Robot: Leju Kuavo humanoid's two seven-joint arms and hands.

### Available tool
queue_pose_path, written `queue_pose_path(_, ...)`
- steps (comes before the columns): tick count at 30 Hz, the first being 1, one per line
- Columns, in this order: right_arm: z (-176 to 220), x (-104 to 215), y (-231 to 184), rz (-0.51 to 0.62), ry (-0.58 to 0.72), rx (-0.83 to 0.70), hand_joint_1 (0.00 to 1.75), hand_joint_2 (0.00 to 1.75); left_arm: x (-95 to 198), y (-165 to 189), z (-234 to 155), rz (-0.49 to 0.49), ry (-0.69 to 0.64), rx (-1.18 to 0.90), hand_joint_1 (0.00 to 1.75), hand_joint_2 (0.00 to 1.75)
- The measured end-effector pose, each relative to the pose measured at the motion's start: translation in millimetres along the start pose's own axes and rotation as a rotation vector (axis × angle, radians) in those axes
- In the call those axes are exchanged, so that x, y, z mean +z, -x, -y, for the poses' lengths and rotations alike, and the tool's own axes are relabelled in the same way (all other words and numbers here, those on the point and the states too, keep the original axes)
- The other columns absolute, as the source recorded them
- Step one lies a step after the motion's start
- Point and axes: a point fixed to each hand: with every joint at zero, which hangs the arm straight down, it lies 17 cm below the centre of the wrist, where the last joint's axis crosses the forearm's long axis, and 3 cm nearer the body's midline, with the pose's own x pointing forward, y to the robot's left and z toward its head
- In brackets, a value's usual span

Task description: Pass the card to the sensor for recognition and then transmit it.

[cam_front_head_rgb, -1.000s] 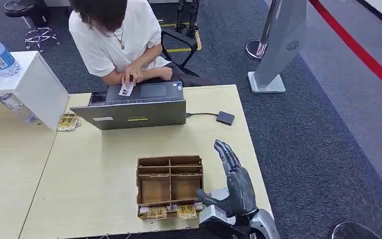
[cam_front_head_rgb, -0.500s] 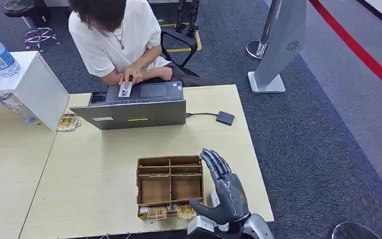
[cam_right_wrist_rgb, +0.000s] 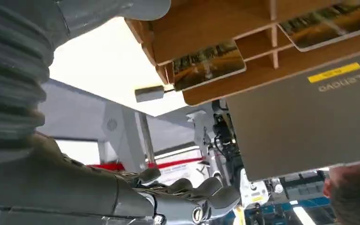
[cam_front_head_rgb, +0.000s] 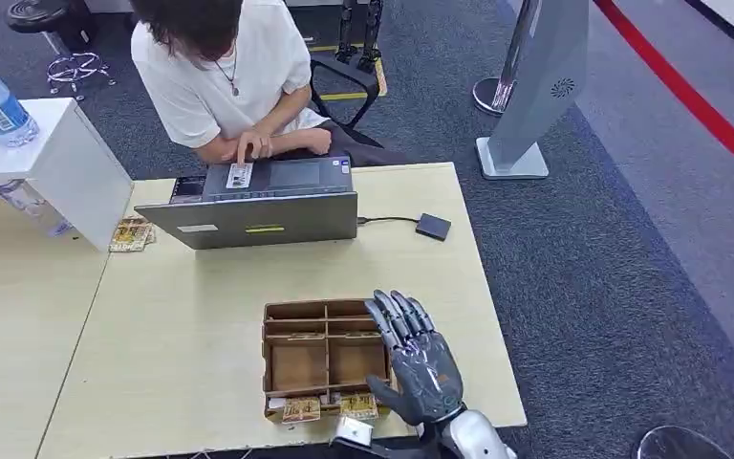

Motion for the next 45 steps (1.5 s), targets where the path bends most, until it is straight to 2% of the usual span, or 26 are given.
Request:
queue_pose_path(14, -18, -12, 7, 0.021, -0.039, 0.043, 0.0, 1.75, 0, 0, 1, 0.001, 0.006, -0.004, 0.0, 0.0)
queue_pose_path(20, -20, -17, 6, 0.03, -0.041, 0.044, 0.05, 1.75, 0, 0, 1, 0.001, 0.006, -0.004, 0.0, 0.0)
queue_pose_path(22, -20, -17, 4, 0.031, -0.042, 0.039, 0.14, 1.75, 0, 0, 1, 0.001, 0.006, -0.004, 0.0, 0.0)
queue_pose_path(29, -20, -20, 4, 0.034, -0.041, 0.035, 0.23, 1.75, 0, 0, 1, 0.001, 0.006, -0.005, 0.0, 0.0)
queue_pose_path(30, -20, -20, 4, 0.033, -0.042, 0.034, 0.3, 1.75, 0, 0, 1, 0.001, 0.006, -0.005, 0.0, 0.0)
queue_pose_path(33, -20, -20, 4, 0.03, -0.042, 0.033, 0.37, 1.75, 0, 0, 1, 0.001, 0.006, -0.005, 0.0, 0.0)
queue_pose_path(36, -20, -21, 4, 0.028, -0.043, 0.031, 0.37, 1.75, 0, 0, 1, 0.001, 0.006, -0.005, 0.0, 0.0)
queue_pose_path(38, -20, -21, 4, 0.028, -0.043, 0.03, 0.45, 1.75, 0, 0, 1, 0.001, 0.006, -0.005, 0.0, 0.0)
queue_pose_path(40, -20, -21, 5, 0.028, -0.043, 0.031, 0.44, 1.75, 0, 0, 1, 0.001, 0.006, -0.005, 0.0, 0.0)
queue_pose_path(42, -20, -21, 5, 0.028, -0.044, 0.03, 0.51, 1.75, 0, 0, 1, 0.001, 0.006, -0.005, 0.0, 0.0)
queue_pose_path(45, -21, -22, 5, 0.028, -0.045, 0.031, 0.45, 1.75, 0, 0, 1, 0.001, 0.006, -0.005, 0.0, 0.0)
